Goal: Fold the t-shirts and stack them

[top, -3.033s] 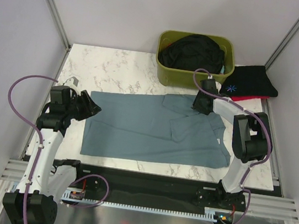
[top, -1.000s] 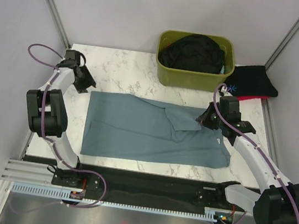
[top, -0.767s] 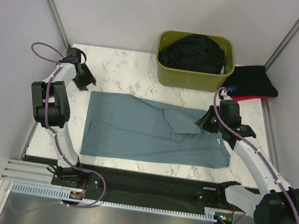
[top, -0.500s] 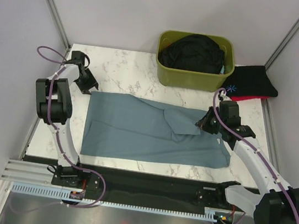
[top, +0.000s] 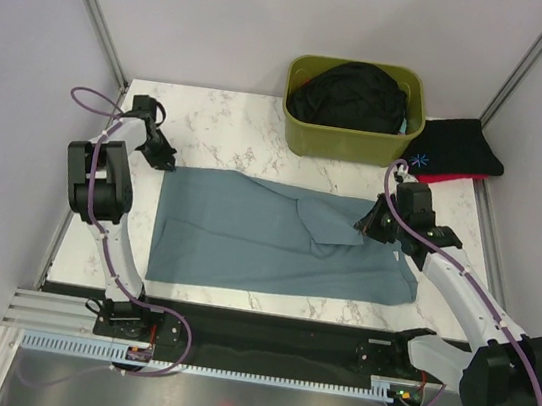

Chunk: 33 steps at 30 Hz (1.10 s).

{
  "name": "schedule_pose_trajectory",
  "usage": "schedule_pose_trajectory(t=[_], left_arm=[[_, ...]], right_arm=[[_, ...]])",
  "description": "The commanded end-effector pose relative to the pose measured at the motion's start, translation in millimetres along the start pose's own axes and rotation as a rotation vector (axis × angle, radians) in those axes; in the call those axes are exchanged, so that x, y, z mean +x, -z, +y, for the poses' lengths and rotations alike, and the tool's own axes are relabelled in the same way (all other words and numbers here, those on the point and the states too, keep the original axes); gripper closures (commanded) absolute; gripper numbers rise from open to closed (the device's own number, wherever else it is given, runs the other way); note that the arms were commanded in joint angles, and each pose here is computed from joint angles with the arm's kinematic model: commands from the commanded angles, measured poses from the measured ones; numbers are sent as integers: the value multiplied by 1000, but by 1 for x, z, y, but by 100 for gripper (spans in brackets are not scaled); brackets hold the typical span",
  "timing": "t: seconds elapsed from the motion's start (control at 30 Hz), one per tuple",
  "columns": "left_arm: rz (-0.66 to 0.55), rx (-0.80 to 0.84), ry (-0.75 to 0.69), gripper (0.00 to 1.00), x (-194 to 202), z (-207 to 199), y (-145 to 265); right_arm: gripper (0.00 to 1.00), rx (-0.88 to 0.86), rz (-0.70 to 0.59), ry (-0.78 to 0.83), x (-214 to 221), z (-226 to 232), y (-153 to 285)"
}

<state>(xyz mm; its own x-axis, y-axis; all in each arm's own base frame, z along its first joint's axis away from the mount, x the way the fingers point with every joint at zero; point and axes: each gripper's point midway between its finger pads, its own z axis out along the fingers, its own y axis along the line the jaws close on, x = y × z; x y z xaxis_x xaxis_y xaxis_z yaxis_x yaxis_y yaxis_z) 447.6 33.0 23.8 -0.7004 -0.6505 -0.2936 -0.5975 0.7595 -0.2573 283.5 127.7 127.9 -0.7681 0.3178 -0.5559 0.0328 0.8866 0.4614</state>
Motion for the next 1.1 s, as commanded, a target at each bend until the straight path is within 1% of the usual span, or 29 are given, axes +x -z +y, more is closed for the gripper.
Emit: schedule_pose_trajectory(t=[0.0,0.03,0.07,0.13,0.3,0.33,0.43,0.47,0.53,0.73,0.9,1.07], left_arm=[[-7,27,9,86,-4,-9,-2],[-1,36,5,96,-4,-11,-2],[-1,41,1,98,-4,-12,-1],[-17,50,-3,98,-8,-14,5],[-71,60,-17,98,-21,-20,23],[-74,56,-21,93,-22,-19,23],[-94,24,-25,62,-26,-15,25],[-99,7,-24,59,-26,-12,26],[-118,-39,-18,56,-29,-3,25],[-126,-82,-35,55,-28,0,18],[-124,-95,-48,55,-28,0,13],[-105,-100,-54,50,-29,-1,3]], right_arm=[[100,-4,-30,29,-9,3,2],[100,0,-34,29,-10,2,2],[100,2,-37,33,-11,3,2],[100,8,-43,45,-15,4,4],[100,6,-98,75,-45,17,19],[100,4,-107,80,-49,20,22],[100,-9,-123,80,-57,26,27],[100,-13,-126,80,-58,27,28],[100,-16,-119,73,-56,27,27],[100,-3,-105,74,-48,21,25],[100,3,-93,76,-42,17,22],[100,3,-79,74,-37,14,20]])
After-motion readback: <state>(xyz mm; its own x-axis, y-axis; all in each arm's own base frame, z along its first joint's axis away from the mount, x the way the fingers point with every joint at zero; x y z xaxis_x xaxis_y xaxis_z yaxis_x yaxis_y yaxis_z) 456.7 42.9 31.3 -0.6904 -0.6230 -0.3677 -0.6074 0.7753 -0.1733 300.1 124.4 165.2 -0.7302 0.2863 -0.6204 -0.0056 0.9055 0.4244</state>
